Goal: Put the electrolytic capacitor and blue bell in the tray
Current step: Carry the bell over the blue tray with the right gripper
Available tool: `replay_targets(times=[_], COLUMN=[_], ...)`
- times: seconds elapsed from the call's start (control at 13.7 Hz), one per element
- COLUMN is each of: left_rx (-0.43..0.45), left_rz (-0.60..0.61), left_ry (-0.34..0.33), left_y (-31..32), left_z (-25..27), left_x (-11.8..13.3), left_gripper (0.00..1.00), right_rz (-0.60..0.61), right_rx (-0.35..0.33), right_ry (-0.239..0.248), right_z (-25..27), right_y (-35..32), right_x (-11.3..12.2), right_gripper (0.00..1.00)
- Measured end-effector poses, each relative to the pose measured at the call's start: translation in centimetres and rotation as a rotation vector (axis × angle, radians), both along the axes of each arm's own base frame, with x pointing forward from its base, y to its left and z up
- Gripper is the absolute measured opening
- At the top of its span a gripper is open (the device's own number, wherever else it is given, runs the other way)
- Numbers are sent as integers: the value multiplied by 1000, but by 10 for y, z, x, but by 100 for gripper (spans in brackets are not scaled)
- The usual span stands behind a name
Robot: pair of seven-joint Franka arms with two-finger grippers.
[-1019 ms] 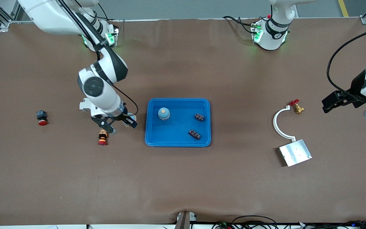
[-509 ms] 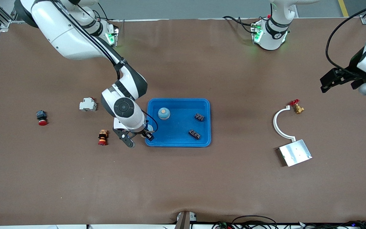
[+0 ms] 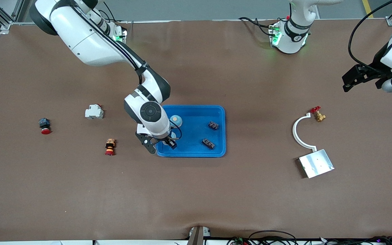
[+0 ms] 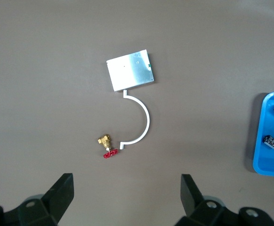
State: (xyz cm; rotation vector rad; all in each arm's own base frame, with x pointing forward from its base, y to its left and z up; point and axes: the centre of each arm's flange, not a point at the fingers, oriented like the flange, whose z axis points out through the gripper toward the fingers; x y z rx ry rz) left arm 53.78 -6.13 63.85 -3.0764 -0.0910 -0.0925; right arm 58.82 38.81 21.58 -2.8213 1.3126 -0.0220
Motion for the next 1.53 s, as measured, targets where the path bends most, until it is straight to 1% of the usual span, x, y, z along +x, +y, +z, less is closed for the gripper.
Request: replay_targets(times=[0.07, 0.22, 0.65, 0.87, 1.53], left_rx=[0, 0, 1, 1, 1], left_rz=[-1, -1, -1, -1, -1], left_ry=[1, 2, 6, 11, 12], left_y=[0, 0, 0, 0, 0], left_z=[-1, -1, -3, -6, -7], left_x=[0, 0, 0, 1, 1], left_gripper=[100, 100, 100, 100, 100], right_rz=[-7, -12, -16, -11, -9], right_rx=[14, 26, 4, 3, 1], right_ry=[-15, -24, -23, -18, -30], right_z=[2, 1, -25, -40, -40], right_y=[3, 7, -1, 2, 8], right_x=[0, -1, 1, -2, -5], right_gripper=[67, 67, 67, 67, 67])
